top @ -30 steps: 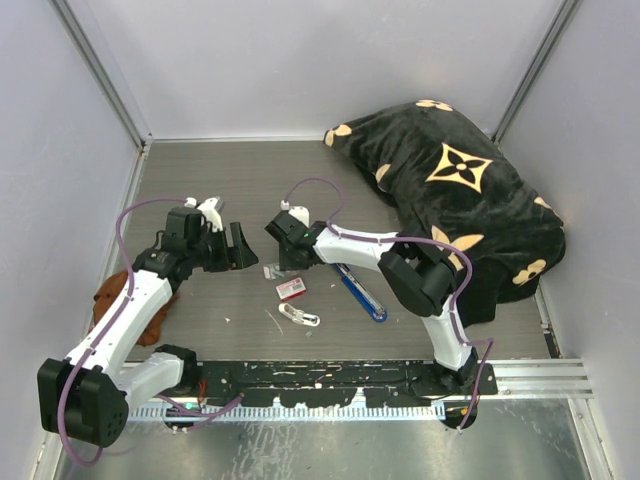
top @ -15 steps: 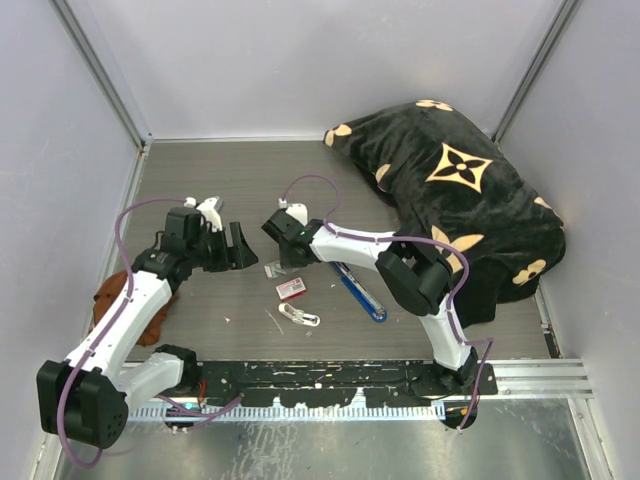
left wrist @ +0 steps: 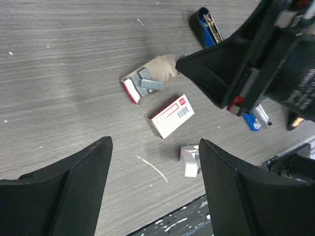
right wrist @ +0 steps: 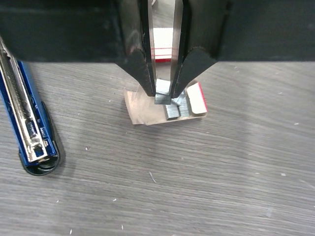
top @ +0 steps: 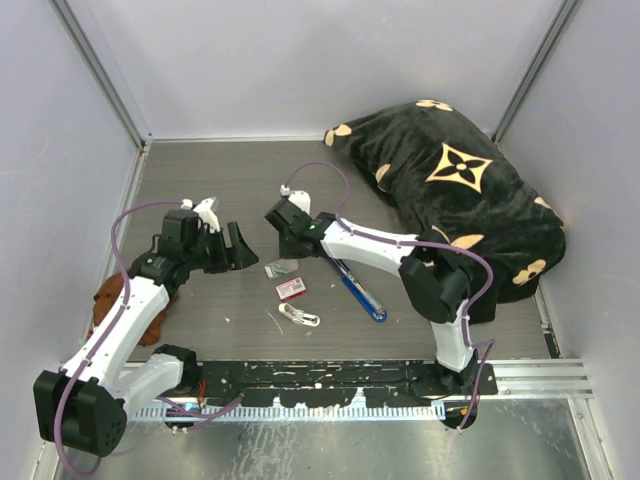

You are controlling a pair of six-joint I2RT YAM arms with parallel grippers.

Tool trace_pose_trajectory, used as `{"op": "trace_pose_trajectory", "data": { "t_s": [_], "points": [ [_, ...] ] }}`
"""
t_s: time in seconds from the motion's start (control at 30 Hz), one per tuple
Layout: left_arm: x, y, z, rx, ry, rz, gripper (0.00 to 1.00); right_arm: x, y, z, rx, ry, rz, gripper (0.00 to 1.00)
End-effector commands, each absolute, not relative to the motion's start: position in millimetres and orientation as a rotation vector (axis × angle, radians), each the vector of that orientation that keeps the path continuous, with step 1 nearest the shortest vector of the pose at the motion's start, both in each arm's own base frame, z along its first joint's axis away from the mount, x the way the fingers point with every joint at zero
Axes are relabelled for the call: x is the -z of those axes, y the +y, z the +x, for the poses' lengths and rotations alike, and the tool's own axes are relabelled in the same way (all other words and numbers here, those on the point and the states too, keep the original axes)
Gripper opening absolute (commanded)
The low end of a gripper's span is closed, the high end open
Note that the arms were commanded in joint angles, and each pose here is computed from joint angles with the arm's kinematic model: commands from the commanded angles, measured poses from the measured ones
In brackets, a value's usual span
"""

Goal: Load the staples into the stapler
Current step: Pick up the staple from the staple box.

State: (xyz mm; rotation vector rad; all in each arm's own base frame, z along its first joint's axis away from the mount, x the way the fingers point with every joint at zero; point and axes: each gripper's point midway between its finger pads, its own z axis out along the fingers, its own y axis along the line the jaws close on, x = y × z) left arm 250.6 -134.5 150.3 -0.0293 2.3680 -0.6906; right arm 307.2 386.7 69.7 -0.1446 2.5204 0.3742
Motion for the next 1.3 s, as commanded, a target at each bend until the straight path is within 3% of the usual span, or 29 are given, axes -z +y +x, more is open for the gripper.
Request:
{"op": "trace_pose_trajectory", "data": {
  "t_s": [0.0, 0.33, 0.63, 1.27],
  "points": [
    [-163, -152, 238, 0.83, 2.343, -0.067, 0.73, -135, 398, 311, -0.548, 2.375, -0.132, 0.13],
    [-151, -207, 199, 0.997, 2.465, -0.011, 0.71, -157, 389, 287, -0.729, 2.295, -0.221, 0.13],
    [-167, -209, 195, 1.056, 2.292, 0.027, 0.72, -175, 363, 240, -1.04, 2.3, -0.294, 0.13],
    [-292, -223, 147, 1.017, 1.316, 0.932, 0.73, -291, 330, 125, -1.92, 2.306, -0.406, 0.13]
  ]
}}
